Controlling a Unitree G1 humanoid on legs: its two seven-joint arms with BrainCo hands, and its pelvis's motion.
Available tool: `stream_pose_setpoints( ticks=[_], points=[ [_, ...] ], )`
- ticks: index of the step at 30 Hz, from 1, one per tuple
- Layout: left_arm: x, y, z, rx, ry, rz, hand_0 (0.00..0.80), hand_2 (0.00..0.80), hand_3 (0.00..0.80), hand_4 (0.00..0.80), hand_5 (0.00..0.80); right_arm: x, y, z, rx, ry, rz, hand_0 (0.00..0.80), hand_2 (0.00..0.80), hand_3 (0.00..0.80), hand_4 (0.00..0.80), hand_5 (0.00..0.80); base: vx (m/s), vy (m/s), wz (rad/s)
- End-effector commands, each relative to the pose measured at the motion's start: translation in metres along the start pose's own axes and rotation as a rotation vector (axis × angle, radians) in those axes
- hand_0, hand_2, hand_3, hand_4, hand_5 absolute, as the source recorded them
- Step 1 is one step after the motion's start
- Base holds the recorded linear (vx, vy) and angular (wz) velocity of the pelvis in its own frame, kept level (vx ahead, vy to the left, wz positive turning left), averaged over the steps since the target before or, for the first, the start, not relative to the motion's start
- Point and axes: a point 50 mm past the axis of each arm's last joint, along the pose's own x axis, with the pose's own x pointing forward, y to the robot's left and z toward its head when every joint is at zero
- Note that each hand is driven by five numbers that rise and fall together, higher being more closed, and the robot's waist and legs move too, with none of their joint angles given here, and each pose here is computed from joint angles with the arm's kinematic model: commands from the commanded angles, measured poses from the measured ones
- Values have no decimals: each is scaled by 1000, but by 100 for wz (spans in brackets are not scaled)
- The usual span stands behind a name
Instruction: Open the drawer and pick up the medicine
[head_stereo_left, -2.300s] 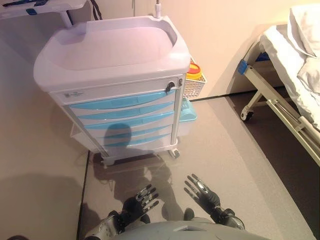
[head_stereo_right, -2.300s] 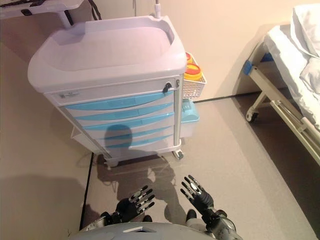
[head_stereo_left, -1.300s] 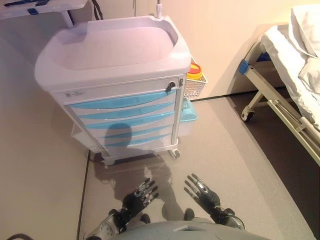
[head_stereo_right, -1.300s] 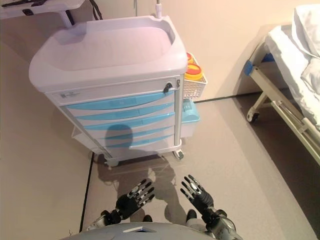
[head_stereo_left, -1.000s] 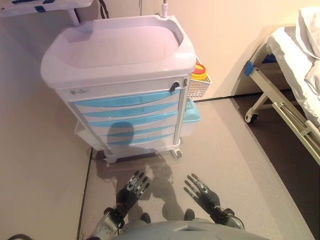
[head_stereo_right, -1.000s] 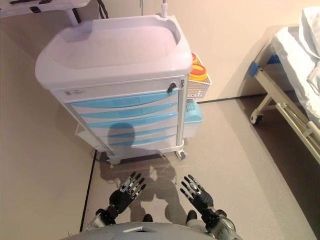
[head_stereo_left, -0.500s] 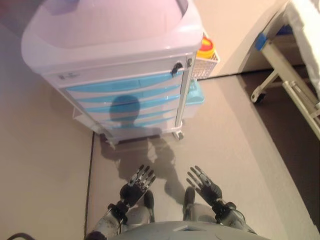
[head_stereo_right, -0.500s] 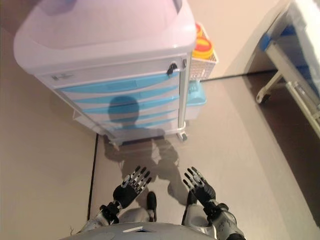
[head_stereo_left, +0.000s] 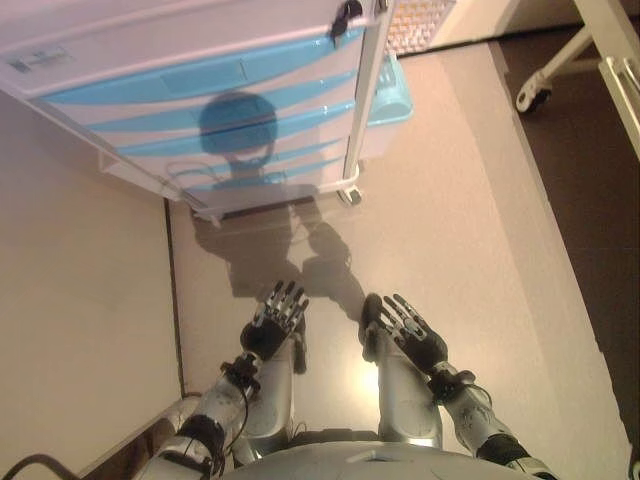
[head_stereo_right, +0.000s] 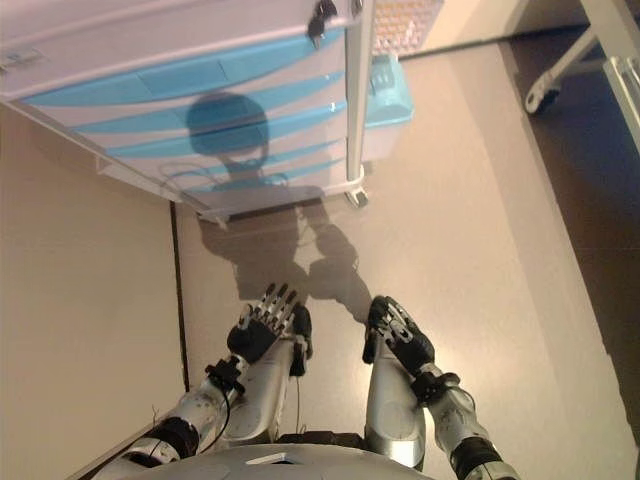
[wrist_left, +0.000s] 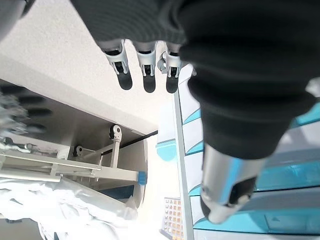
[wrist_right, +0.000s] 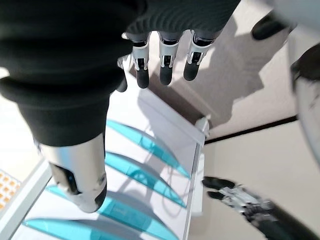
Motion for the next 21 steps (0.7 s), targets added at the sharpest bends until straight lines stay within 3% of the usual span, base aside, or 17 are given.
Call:
stream_pose_setpoints(
  ticks=[1, 14, 21],
  points=[
    [11, -16, -5, -129, -118, -148, 0, 0, 0, 0, 0, -5, 18, -18, 17, 41, 118, 0, 0, 0, 0, 0, 18, 82, -23],
    [72, -72, 43, -222, -354, -455, 0, 0, 0, 0, 0, 2, 22, -14, 1, 67, 175, 0, 0, 0, 0, 0, 36, 61, -9],
    [94, -114, 106, -222, -462, -605, 0, 0, 0, 0, 0, 1, 23, -15, -9, 99, 218, 0, 0, 0, 0, 0, 4, 27, -9]
  ],
)
